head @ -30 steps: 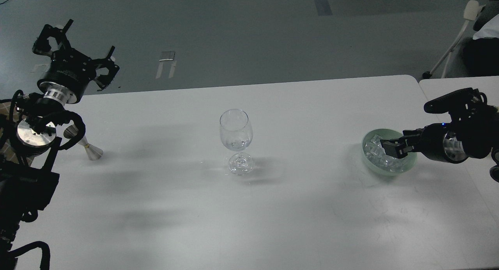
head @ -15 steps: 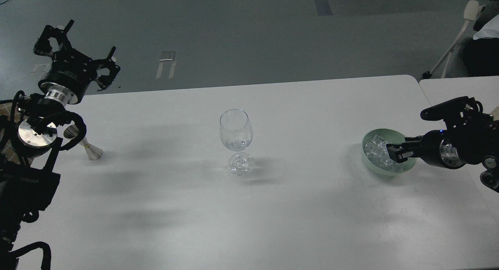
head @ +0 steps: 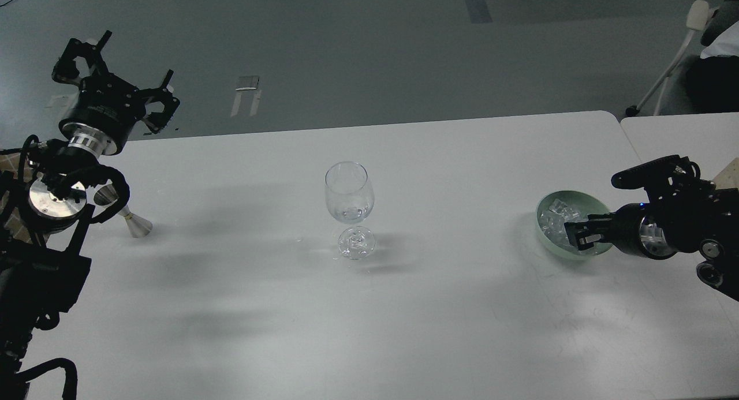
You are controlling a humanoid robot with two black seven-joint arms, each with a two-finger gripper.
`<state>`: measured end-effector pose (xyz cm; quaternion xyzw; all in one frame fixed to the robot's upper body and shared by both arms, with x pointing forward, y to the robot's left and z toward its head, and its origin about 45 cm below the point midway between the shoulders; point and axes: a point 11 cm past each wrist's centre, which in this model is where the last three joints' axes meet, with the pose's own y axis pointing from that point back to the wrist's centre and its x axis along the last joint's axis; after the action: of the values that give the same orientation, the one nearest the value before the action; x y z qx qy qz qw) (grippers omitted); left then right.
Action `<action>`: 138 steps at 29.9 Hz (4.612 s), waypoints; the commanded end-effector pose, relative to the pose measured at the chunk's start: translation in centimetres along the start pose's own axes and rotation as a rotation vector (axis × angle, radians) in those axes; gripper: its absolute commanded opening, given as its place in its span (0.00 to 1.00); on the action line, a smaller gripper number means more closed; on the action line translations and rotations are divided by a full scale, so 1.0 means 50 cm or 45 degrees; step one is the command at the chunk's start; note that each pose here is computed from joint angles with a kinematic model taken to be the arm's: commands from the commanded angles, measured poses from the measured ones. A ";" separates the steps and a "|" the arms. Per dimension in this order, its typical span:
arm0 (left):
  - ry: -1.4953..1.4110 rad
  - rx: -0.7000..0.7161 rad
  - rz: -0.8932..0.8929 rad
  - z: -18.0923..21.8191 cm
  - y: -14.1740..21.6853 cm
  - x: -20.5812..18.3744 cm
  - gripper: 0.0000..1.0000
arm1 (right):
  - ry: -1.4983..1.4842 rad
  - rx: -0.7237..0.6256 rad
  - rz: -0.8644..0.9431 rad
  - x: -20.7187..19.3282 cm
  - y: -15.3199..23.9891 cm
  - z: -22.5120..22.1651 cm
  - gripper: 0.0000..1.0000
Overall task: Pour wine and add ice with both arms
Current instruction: 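Reach the right gripper into the green bowl of ice, then close the right gripper on an ice cube in the bowl, then lift the ice cube with the right gripper over the wine glass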
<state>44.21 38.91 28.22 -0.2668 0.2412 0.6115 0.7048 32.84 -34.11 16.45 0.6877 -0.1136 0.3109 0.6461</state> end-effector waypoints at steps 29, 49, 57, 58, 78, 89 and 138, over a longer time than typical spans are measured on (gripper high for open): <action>-0.008 -0.005 0.001 0.007 0.001 0.001 0.98 | 0.016 0.065 0.026 0.013 0.014 -0.028 0.01; 0.002 0.001 -0.002 -0.003 0.001 0.001 0.98 | -0.016 0.021 0.035 0.020 0.006 -0.004 0.55; 0.002 0.003 -0.014 -0.003 0.002 0.002 0.98 | -0.044 0.042 0.020 0.014 -0.023 -0.022 0.55; 0.002 0.003 -0.014 -0.003 0.002 0.002 0.98 | -0.045 0.050 0.020 0.014 -0.027 -0.028 0.55; 0.002 -0.010 -0.008 -0.003 0.004 0.006 0.98 | -0.073 0.077 0.008 0.010 -0.050 -0.049 0.26; 0.002 -0.010 -0.008 -0.003 0.004 0.006 0.98 | -0.070 0.072 0.015 0.013 -0.040 -0.042 0.15; -0.032 -0.025 -0.012 0.023 0.002 -0.001 0.98 | 0.029 0.746 0.603 0.312 0.107 -0.488 0.20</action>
<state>44.18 39.60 29.13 -0.2679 0.2250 0.6135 0.7080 35.62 -9.11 29.35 0.7954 -0.1756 0.4701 0.3398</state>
